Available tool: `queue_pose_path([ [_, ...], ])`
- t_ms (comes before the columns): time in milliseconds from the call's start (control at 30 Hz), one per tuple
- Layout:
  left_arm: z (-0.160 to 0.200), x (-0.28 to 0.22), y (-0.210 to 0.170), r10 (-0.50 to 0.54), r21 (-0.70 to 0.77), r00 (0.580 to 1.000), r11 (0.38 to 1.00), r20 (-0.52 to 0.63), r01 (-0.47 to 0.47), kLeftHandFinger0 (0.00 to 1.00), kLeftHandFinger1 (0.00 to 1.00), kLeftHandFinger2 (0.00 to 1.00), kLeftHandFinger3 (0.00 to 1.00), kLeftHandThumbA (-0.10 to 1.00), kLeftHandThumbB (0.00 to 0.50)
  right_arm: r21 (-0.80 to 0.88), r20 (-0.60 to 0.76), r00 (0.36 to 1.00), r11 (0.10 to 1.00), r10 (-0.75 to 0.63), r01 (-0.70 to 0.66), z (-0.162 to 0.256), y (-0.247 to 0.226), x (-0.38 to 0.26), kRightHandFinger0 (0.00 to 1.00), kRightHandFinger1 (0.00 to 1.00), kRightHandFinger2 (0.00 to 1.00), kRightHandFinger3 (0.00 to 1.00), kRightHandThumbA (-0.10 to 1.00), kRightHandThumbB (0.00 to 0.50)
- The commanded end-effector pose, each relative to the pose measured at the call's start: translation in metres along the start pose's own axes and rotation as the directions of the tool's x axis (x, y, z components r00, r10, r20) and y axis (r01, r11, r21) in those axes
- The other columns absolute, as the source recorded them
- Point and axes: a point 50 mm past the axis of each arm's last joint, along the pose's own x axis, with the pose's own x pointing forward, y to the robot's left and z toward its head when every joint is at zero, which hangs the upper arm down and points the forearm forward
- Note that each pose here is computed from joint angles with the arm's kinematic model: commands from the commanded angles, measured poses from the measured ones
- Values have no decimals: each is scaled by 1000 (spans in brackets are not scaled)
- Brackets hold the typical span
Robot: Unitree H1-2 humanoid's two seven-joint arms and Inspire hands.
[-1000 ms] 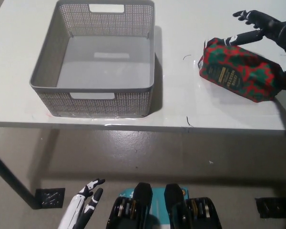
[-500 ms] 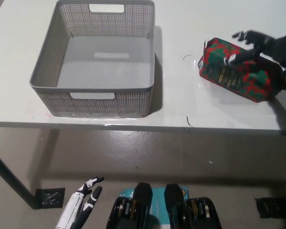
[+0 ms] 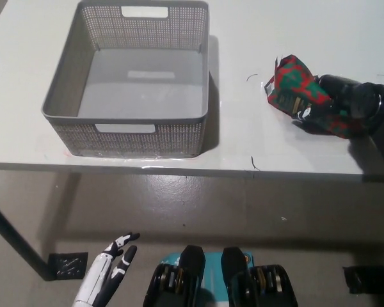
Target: Use the right hand to pick up a bag of coffee beans on the right hand side and place it into a container on the left hand side
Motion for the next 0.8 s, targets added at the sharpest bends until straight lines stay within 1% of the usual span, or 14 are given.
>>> queue_pose_path([
  [0, 13, 7, 12, 10, 12, 998, 1000, 59, -11, 1000, 1000, 1000, 1000, 1000, 324, -6, -5, 998, 998, 64, -64, -6, 39, 6, 1000, 1000, 1000, 1000, 780, 500],
  [67, 13, 7, 12, 8, 15, 998, 1000, 61, -9, 1000, 1000, 1000, 1000, 1000, 319, -12, -4, 998, 998, 64, -64, -5, 41, 6, 1000, 1000, 1000, 1000, 744, 500],
  [133, 14, 8, 12, 10, 16, 998, 1000, 61, -11, 1000, 1000, 1000, 1000, 1000, 313, 21, 24, 999, 1000, -21, 21, -4, 42, 7, 1000, 1000, 1000, 1000, 545, 468],
  [167, 14, 8, 12, 10, 14, 998, 1000, 61, -11, 1000, 1000, 1000, 1000, 1000, 323, 40, 40, 996, 996, -78, 76, -5, 43, 7, 992, 998, 966, 1000, 312, 295],
  [200, 15, 9, 13, 11, 14, 998, 1000, 61, -12, 1000, 1000, 1000, 1000, 1000, 326, 58, 50, 989, 989, -139, 136, -5, 43, 7, 633, 764, 862, 934, 214, 322],
  [233, 15, 9, 13, 11, 16, 998, 1000, 59, -12, 1000, 1000, 1000, 1000, 1000, 329, 19, 80, 957, 960, -279, 278, -7, 44, 5, 200, 319, 453, 522, -80, 137],
  [267, 15, 9, 13, 11, 16, 998, 1000, 59, -12, 1000, 1000, 1000, 1000, 1000, 328, 17, 89, 948, 952, -307, 306, -7, 44, 5, 43, 429, 748, 685, -99, 83],
  [300, 15, 9, 13, 11, 17, 998, 1000, 58, -12, 1000, 1000, 1000, 1000, 1000, 326, 22, 92, 944, 948, -318, 318, -7, 44, 5, 73, 480, 851, 737, -100, 89],
  [333, 15, 9, 13, 11, 17, 998, 1000, 58, -12, 1000, 1000, 1000, 1000, 1000, 318, 38, 97, 936, 941, -337, 335, -8, 43, 4, 91, 618, 1000, 893, -100, 117],
  [400, 16, 12, 17, 11, 25, 998, 1000, 61, -13, 1000, 1000, 1000, 1000, 1000, 308, 74, 115, 925, 932, -362, 355, -3, 35, 4, 230, 769, 1000, 1000, -100, 132],
  [567, 15, 10, 14, 7, 21, 998, 1000, 54, -8, 1000, 1000, 1000, 1000, 1000, 330, 101, 134, 905, 914, -403, 392, -3, 36, 3, 197, 641, 978, 866, -100, 143],
  [600, 15, 11, 14, 4, 20, 999, 1000, 54, -6, 1000, 1000, 1000, 1000, 1000, 338, 111, 137, 900, 910, -413, 400, -2, 36, 2, 341, 669, 957, 851, -100, 153],
  [700, 15, 9, 14, -2, 13, 999, 1000, 49, 1, 1000, 1000, 1000, 1000, 1000, 342, 126, 154, 882, 894, -446, 430, 0, 33, 1, 137, 489, 839, 851, -100, 141],
  [767, 13, 7, 12, -2, 11, 999, 1000, 42, 2, 1000, 1000, 1000, 1000, 1000, 340, 143, 154, 874, 885, -462, 443, 2, 29, 1, 80, 483, 862, 869, -100, 156],
])
